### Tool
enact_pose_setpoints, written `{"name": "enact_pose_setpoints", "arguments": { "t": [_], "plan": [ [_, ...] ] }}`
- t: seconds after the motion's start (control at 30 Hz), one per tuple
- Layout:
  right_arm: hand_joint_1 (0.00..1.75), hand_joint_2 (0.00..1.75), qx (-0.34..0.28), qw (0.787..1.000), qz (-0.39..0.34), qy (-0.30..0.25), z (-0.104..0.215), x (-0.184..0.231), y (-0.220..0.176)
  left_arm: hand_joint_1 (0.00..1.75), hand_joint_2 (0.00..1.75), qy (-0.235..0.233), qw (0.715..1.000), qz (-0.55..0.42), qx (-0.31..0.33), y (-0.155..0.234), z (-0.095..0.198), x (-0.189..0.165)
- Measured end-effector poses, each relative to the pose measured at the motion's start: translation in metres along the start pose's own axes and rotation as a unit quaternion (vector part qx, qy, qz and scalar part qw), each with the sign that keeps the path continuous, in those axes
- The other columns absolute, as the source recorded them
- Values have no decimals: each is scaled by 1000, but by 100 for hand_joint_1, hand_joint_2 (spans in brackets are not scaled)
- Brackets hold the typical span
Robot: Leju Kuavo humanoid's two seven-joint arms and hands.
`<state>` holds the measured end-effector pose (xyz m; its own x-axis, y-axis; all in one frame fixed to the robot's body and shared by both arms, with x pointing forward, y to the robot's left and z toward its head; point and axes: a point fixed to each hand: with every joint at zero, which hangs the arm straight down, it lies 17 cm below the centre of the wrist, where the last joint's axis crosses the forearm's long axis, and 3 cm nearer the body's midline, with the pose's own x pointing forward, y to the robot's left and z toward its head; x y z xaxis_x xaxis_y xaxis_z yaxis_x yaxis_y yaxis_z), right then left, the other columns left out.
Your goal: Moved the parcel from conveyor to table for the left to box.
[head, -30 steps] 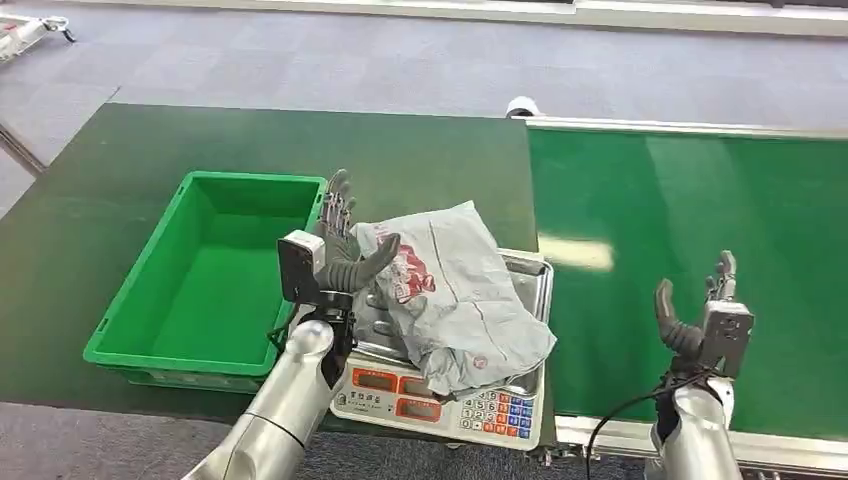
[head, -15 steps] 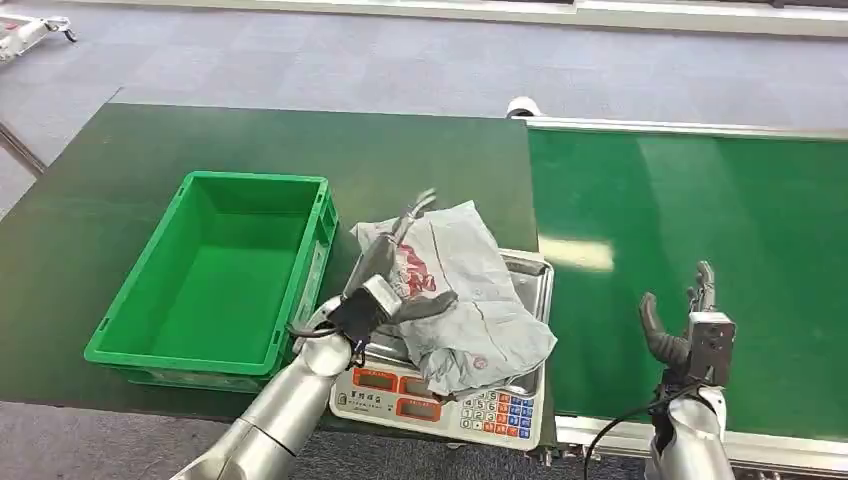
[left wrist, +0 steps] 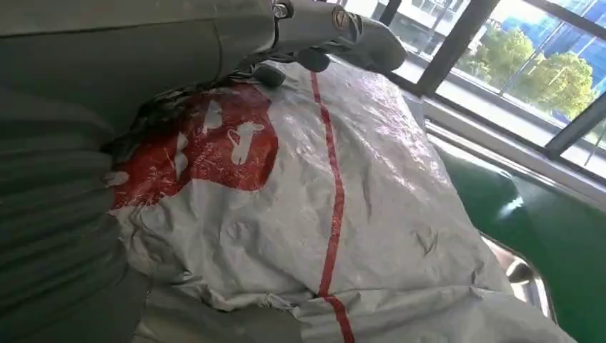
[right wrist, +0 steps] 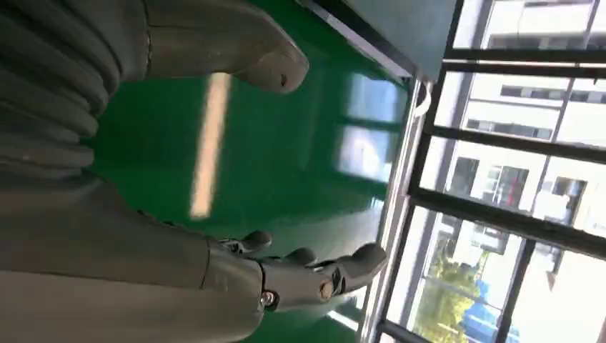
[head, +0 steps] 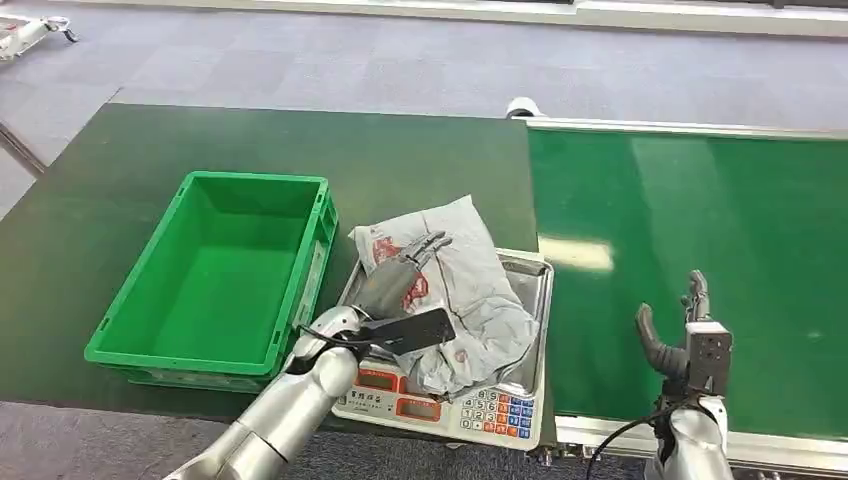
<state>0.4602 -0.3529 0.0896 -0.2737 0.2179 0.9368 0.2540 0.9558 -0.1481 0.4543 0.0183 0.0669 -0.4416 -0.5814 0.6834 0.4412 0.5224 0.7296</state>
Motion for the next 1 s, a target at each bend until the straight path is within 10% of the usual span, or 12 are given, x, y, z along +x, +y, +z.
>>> {"name": "enact_pose_setpoints", "arguments": {
  "t": [0.03, 0.07, 0.67, 1.0],
  "plan": [
    [0, 175, 2, 1000, 1, 0, 0, 0, 1, 19, 175, -3, 1000, 0, -8, -4, 3, 1],
    [0, 175, 4, 1000, 2, 0, 1, 0, 1, 175, 175, -5, 1000, -1, -17, -9, 6, 2],
    [0, 175, 14, 1000, 10, 3, 6, -4, -2, 175, 175, -62, 997, 26, -36, -31, 37, 34],
    [0, 175, 21, 1000, 6, -7, 6, 4, 4, 175, 175, -206, 944, 69, 249, 96, 72, 92]
  ]
}}
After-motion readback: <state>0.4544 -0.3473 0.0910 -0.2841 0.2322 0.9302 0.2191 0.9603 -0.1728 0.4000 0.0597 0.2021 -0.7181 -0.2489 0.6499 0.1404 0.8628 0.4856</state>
